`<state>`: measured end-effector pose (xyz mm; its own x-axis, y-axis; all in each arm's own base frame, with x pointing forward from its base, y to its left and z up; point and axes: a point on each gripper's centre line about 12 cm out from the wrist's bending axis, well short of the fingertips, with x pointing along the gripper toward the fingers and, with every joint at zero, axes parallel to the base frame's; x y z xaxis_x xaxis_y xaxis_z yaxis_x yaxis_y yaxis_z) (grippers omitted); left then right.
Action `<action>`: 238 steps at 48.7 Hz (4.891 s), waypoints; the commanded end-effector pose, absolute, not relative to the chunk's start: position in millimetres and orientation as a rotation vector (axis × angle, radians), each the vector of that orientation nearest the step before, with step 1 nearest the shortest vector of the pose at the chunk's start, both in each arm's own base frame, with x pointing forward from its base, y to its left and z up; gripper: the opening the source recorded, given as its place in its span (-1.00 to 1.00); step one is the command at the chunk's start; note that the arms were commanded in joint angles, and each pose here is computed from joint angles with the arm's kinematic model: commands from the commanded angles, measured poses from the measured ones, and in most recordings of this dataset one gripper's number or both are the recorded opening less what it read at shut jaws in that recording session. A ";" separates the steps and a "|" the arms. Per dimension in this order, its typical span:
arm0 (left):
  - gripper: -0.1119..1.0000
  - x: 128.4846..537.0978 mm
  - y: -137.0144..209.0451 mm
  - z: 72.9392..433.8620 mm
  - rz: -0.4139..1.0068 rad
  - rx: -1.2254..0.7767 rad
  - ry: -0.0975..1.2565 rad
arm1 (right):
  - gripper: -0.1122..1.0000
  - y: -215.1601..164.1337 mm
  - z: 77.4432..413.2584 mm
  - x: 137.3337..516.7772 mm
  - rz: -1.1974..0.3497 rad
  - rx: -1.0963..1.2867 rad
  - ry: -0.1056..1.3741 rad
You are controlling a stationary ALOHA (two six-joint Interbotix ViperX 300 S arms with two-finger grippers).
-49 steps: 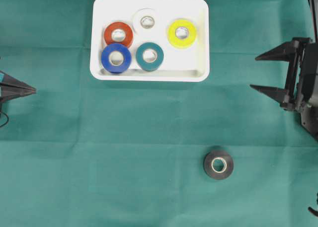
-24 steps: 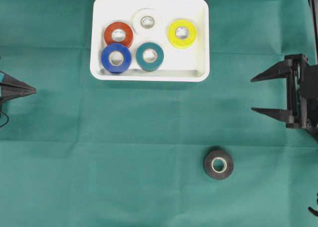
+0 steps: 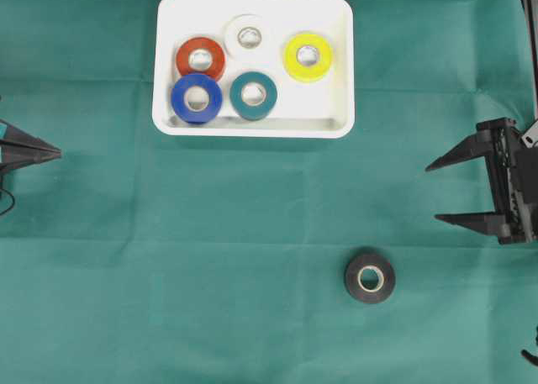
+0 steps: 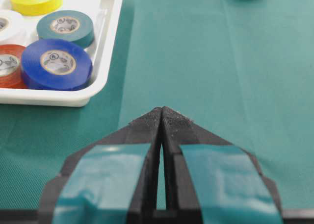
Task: Put the tape into the white case with the right arm.
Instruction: 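Withdraw the right gripper to the right side of the table, then move the right gripper over the black tape roll and lower, then close the right gripper on the black tape roll and lift, then carry the black roll into the tray beside the teal roll, release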
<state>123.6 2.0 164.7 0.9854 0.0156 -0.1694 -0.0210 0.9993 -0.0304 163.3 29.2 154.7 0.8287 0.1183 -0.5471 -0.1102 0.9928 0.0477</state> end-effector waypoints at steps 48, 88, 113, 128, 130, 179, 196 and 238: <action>-0.79 124.9 2.2 169.0 0.020 -0.031 0.164 | 0.43 82.4 159.0 229.7 0.314 -0.072 0.681; -0.79 124.8 2.2 168.4 0.020 -0.031 0.165 | 0.44 103.4 123.1 282.9 0.325 -0.106 0.819; -0.79 124.7 2.2 168.6 0.020 -0.029 0.164 | 0.43 102.1 100.3 293.1 0.282 -0.135 0.913; -0.79 124.7 2.2 168.6 0.020 -0.031 0.164 | -0.48 103.8 101.3 293.8 0.289 -0.125 0.905; -0.79 124.8 2.2 168.4 0.020 -0.031 0.165 | -0.65 103.8 101.3 293.8 0.289 -0.125 0.905; -0.79 124.9 2.2 169.0 0.020 -0.031 0.164 | -0.80 97.6 159.5 303.1 0.213 -0.129 0.784; -0.79 124.8 2.2 168.4 0.020 -0.029 0.165 | -0.80 100.2 161.8 311.7 0.206 -0.125 0.781; -0.79 124.9 2.2 169.0 0.020 -0.029 0.164 | -0.80 59.8 168.2 350.1 0.033 -0.095 0.801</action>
